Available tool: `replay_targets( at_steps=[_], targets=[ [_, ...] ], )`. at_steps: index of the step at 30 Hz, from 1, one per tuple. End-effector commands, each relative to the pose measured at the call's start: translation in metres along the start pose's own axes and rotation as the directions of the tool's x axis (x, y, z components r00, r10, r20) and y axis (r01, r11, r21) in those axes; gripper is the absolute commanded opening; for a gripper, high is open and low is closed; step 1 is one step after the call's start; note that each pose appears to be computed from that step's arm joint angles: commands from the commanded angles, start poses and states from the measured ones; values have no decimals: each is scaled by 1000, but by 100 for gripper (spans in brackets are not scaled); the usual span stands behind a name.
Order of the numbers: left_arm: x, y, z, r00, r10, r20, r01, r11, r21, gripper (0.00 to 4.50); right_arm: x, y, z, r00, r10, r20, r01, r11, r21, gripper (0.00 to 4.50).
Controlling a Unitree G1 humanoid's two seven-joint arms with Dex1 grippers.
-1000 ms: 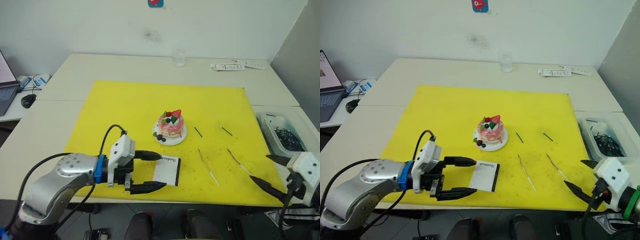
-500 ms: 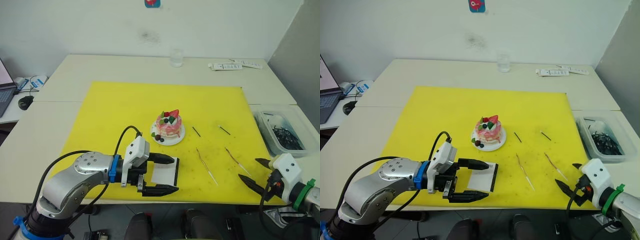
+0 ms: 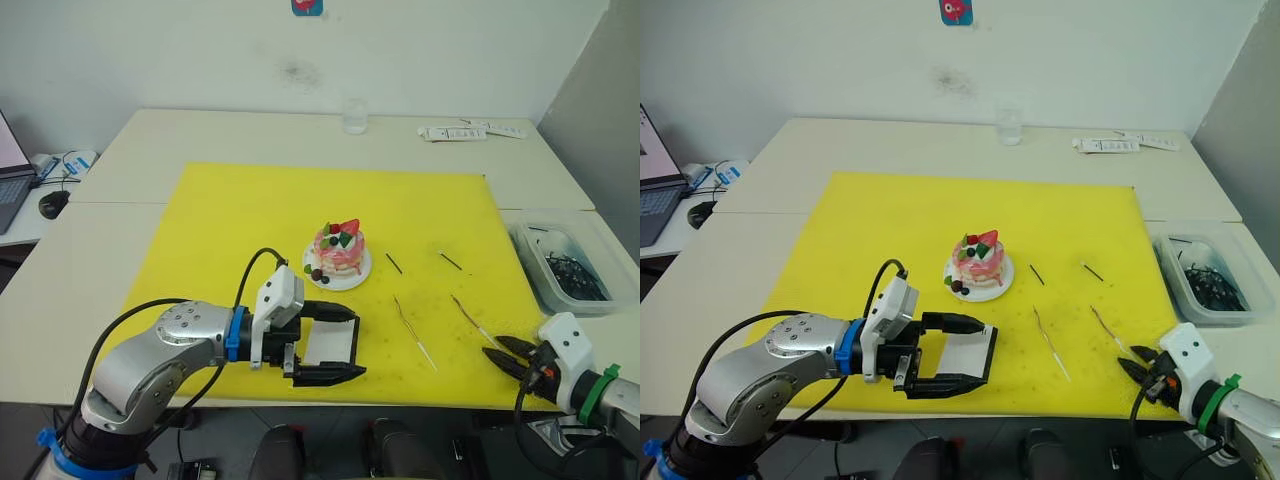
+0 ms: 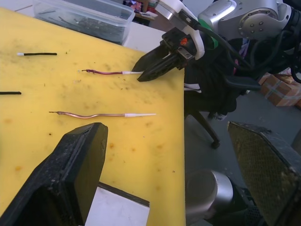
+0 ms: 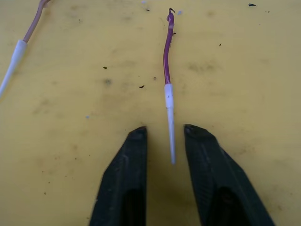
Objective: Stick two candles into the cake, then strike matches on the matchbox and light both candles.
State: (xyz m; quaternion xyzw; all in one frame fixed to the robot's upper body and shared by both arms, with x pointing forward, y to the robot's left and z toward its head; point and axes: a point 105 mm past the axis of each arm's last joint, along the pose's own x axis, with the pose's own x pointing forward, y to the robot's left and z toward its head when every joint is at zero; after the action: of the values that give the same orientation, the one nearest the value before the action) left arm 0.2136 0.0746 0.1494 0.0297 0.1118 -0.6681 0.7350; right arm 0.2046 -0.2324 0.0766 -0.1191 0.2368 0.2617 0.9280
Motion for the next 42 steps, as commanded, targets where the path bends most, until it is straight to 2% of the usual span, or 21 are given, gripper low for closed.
replay_targets(
  at_steps=[1, 8, 12, 14, 18, 21, 23, 26, 32, 42],
  targets=[
    [3, -1, 8, 999, -1, 33, 1, 1000, 11, 450, -4, 1, 7, 999, -14, 30, 14, 1000, 13, 2],
    [2, 12, 8, 994, 89, 70, -82, 991, -106, 450, -16, 2, 43, 982, -16, 188, -7, 992, 123, 2],
    [2, 12, 12, 990, 74, 118, -43, 968, -246, 450, -20, 20, 83, 939, 83, 335, -153, 970, 188, 2],
    [3, 11, 15, 989, 64, 136, -24, 960, -278, 450, -20, 28, 95, 920, 126, 370, -212, 956, 202, 2],
    [7, 10, 48, 943, 26, 332, 115, 910, -399, 450, -18, 57, 143, 807, 272, 525, -440, 869, 226, 2],
    [9, 10, 61, 923, 15, 385, 164, 889, -427, 450, -18, 68, 161, 755, 328, 568, -537, 806, 250, 2],
    [11, 9, 73, 893, 5, 450, 214, 875, -435, 450, -19, 77, 172, 714, 366, 597, -609, 746, 271, 2],
    [13, 12, 88, 849, 24, 527, 256, 855, -452, 450, -18, 86, 183, 678, 405, 614, -671, 681, 292, 2],
    [13, 13, 96, 811, 44, 583, 307, 818, -487, 450, -19, 96, 193, 641, 440, 628, -727, 610, 315, 2],
    [14, 14, 101, 783, 52, 620, 355, 781, -514, 450, -17, 106, 197, 620, 471, 628, -753, 582, 307, 2]
  ],
)
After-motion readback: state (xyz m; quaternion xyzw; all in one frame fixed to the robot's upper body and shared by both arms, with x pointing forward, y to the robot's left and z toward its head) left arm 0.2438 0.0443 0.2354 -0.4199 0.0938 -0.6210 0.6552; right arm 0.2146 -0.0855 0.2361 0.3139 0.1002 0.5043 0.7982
